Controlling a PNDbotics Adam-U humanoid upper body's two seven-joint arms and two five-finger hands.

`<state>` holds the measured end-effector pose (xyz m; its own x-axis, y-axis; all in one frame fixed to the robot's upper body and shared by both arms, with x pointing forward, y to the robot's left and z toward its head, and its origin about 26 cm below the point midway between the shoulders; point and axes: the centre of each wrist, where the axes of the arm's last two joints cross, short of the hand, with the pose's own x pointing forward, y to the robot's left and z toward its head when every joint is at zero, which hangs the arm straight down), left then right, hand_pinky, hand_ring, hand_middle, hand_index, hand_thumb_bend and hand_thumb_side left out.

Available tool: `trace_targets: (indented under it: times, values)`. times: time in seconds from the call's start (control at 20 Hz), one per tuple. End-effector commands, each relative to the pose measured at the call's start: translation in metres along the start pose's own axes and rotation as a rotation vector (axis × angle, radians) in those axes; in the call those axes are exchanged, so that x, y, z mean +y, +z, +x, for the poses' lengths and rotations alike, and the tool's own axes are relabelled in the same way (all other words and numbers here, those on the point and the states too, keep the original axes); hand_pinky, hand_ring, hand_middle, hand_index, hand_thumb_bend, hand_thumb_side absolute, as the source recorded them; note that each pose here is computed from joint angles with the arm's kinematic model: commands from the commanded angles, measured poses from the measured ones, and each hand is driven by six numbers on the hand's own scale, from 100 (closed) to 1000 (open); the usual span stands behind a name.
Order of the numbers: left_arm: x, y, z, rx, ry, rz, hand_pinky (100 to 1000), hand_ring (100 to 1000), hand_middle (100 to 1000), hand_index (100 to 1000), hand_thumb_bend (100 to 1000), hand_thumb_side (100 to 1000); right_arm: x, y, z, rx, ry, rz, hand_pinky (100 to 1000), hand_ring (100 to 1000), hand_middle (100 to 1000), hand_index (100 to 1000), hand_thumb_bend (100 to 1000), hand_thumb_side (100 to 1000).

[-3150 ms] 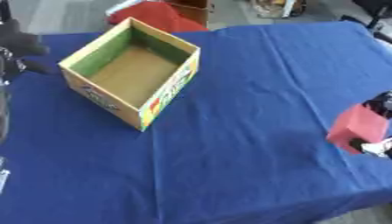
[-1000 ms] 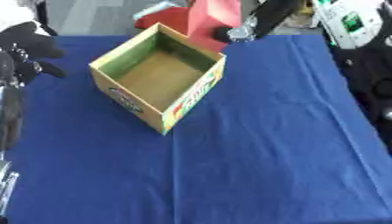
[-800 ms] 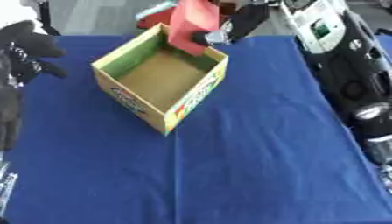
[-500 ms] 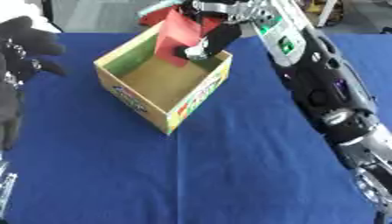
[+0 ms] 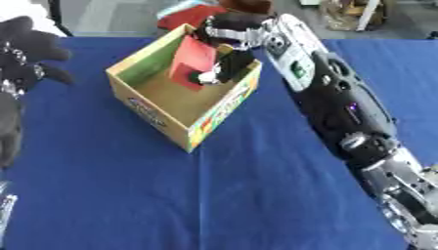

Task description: Pick up objects on the table and place them in the box.

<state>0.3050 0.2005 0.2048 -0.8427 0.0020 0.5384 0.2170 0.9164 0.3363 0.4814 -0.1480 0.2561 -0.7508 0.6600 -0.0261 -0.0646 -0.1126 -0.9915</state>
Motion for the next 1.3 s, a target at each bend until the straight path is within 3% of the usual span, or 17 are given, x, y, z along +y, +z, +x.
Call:
trace_targets:
  times: [0.05, 0.4, 0.55, 0.65, 0.7, 0.85, 1.0, 1.3]
  values:
    - [0.000, -0.006, 0.006, -0.032, 0.003, -0.011, 577, 716, 706, 875, 100, 895, -0.003, -0.001, -0.002, 0.008, 0.034, -0.008, 726, 701, 658, 817, 154, 639]
    - [-0.001, -0.007, 0.006, -0.033, 0.003, -0.016, 577, 716, 707, 875, 100, 894, 0.005, -0.004, -0.003, 0.024, 0.063, 0.006, 812, 828, 817, 873, 313, 706]
    - [-0.001, -0.007, 0.006, -0.033, 0.001, -0.019, 577, 716, 708, 874, 100, 894, 0.002, -0.003, -0.003, 0.040, 0.087, 0.002, 879, 916, 881, 908, 549, 857]
    - [-0.001, -0.006, 0.006, -0.033, 0.000, -0.019, 577, 716, 709, 874, 100, 894, 0.001, -0.003, -0.002, 0.053, 0.106, 0.008, 918, 963, 936, 934, 585, 894]
    - [-0.001, -0.006, 0.006, -0.033, 0.000, -0.020, 577, 716, 709, 874, 100, 894, 0.000, -0.003, -0.003, 0.056, 0.113, 0.013, 924, 970, 942, 937, 572, 863]
    - [-0.001, -0.006, 0.006, -0.032, 0.000, -0.021, 577, 716, 709, 874, 100, 894, 0.001, -0.003, -0.003, 0.043, 0.103, 0.029, 923, 972, 945, 936, 401, 532]
    - [-0.001, -0.006, 0.006, -0.029, 0.000, -0.024, 577, 717, 710, 875, 100, 895, 0.001, -0.003, -0.003, 0.016, 0.069, 0.043, 915, 963, 939, 934, 372, 321]
    - [-0.001, -0.006, 0.006, -0.025, -0.001, -0.027, 577, 717, 711, 874, 100, 896, -0.006, -0.002, 0.000, -0.014, 0.022, 0.025, 898, 947, 921, 931, 358, 389]
